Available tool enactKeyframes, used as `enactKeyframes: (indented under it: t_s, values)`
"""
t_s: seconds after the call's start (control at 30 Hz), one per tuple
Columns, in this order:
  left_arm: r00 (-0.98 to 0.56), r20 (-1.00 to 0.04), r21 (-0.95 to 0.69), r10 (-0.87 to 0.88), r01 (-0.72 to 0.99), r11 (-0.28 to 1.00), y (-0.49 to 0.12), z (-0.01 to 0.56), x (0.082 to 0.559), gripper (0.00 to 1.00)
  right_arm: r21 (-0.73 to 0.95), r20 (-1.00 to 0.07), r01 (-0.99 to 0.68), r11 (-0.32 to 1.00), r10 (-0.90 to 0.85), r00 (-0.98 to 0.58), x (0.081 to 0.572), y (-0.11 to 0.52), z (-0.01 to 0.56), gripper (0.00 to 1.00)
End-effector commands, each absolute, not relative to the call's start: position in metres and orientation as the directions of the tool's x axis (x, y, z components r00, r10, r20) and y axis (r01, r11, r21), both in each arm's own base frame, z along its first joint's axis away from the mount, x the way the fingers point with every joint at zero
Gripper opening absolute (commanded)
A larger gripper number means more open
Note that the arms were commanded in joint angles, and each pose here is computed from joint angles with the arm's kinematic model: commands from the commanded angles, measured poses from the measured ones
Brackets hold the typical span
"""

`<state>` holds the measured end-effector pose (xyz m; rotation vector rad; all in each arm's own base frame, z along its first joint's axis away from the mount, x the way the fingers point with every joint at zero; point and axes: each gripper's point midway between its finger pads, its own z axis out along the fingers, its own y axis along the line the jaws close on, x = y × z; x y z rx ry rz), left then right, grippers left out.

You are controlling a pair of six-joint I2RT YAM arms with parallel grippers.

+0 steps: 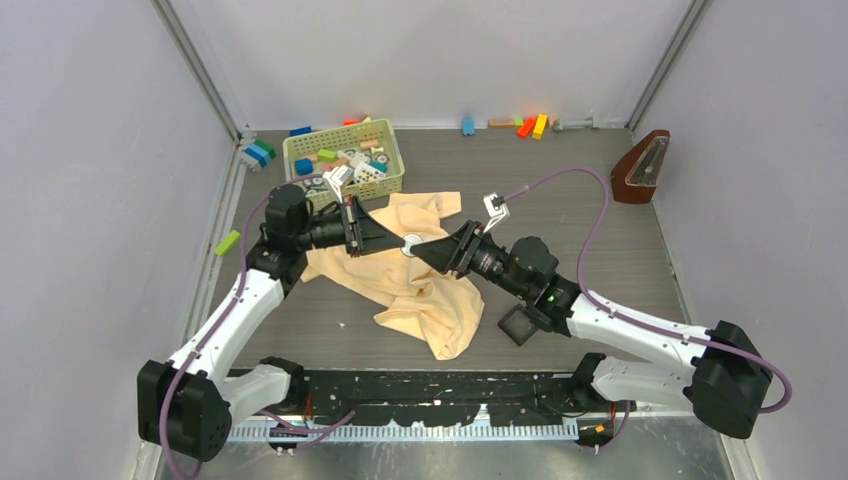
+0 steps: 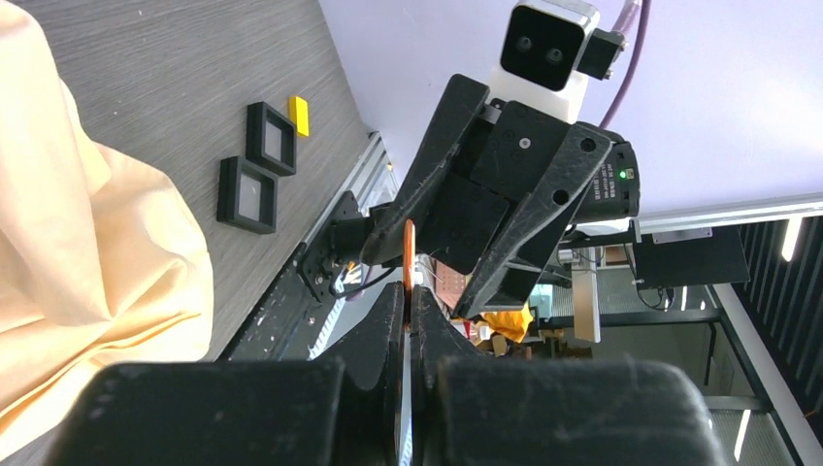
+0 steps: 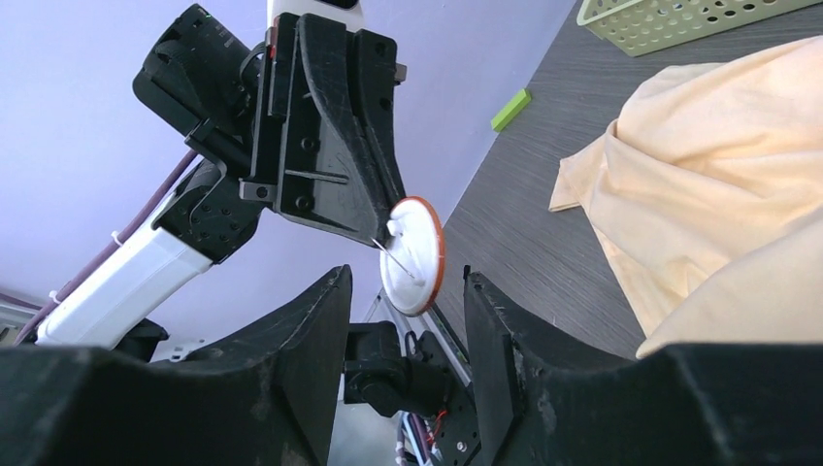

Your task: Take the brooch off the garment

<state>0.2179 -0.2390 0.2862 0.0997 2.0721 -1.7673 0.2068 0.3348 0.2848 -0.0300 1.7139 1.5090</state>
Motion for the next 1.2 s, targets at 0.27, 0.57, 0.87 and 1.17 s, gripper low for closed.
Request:
enactKeyframes:
  t_s: [0.27,0.57,0.87,1.17]
  values:
    - [-0.9,-0.388,-0.918,-0.197,0.36,0.163,-0.238,0.294,0.211,0.0,0.824,-0.53,-0.526,0.209,0.611,-0.588,0.211,0.317,0.309,0.43]
    - [-0.901,-0.389,-0.918,-0.192,0.363,0.156,-0.238,0.293,0.209,0.0,0.831,-0.527,-0.506,0.23,0.614,-0.587,0.219,0.321,0.306,0.42]
    - [-0.902,-0.387,-0.92,-0.193,0.363,0.149,-0.238,0.293,0.208,0.0,0.839,-0.522,-0.509,0.194,0.553,-0.649,0.213,0.338,0.302,0.41]
    - [-0.9,-0.397,-0.916,-0.181,0.376,0.141,-0.238,0.295,0.204,0.0,0.844,-0.52,-0.493,0.211,0.548,-0.656,0.216,0.341,0.297,0.36]
